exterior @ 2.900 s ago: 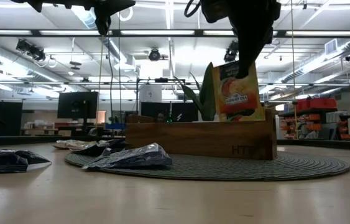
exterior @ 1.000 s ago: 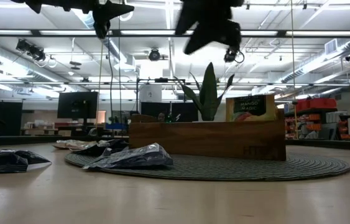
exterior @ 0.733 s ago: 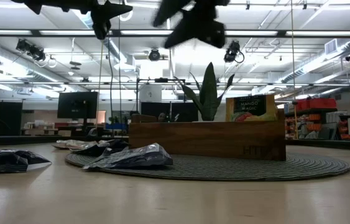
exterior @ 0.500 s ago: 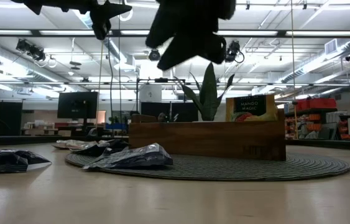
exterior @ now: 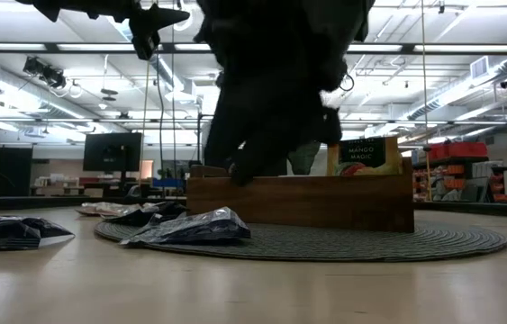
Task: Pick & Place Tea
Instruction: Put the violet tea bag into the middle section of the wooden organizer
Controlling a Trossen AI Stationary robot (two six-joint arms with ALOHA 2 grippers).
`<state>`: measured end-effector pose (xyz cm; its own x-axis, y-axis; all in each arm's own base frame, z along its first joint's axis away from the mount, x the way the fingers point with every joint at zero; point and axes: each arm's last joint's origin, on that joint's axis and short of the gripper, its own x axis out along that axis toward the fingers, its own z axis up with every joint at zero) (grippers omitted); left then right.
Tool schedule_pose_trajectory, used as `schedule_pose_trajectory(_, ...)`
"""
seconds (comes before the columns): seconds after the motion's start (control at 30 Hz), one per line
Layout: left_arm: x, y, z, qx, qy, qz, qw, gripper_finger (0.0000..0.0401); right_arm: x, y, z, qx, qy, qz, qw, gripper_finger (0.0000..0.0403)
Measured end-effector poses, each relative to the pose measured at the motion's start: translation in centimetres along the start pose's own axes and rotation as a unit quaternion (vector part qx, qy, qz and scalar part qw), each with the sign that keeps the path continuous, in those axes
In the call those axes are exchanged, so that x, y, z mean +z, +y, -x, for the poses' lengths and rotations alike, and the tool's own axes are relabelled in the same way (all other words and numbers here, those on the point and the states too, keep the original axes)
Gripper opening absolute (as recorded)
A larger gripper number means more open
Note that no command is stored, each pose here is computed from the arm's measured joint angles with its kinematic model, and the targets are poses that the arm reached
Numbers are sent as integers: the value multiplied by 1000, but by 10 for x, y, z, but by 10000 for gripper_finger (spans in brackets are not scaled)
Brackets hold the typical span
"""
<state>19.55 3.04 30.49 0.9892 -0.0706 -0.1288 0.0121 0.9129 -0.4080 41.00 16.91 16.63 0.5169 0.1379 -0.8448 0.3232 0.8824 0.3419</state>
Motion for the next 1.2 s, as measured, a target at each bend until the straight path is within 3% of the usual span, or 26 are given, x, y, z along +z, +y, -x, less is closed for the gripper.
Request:
schedule_pose_trajectory(0.5, -1, 1, 0, 3, 7, 2, 1000, 158, 2, -11, -14, -41, -15, -17, 999, 162)
schedule_pose_trajectory(0.8, -2, 1, 0, 5, 11, 4, 1000, 158, 7, -20, -19, -50, -14, -14, 999, 122)
schedule_pose_trajectory(1.2, -3, 1, 0, 6, 13, 14, 1000, 158, 3, -15, -21, -22, 8, -10, 1000, 70)
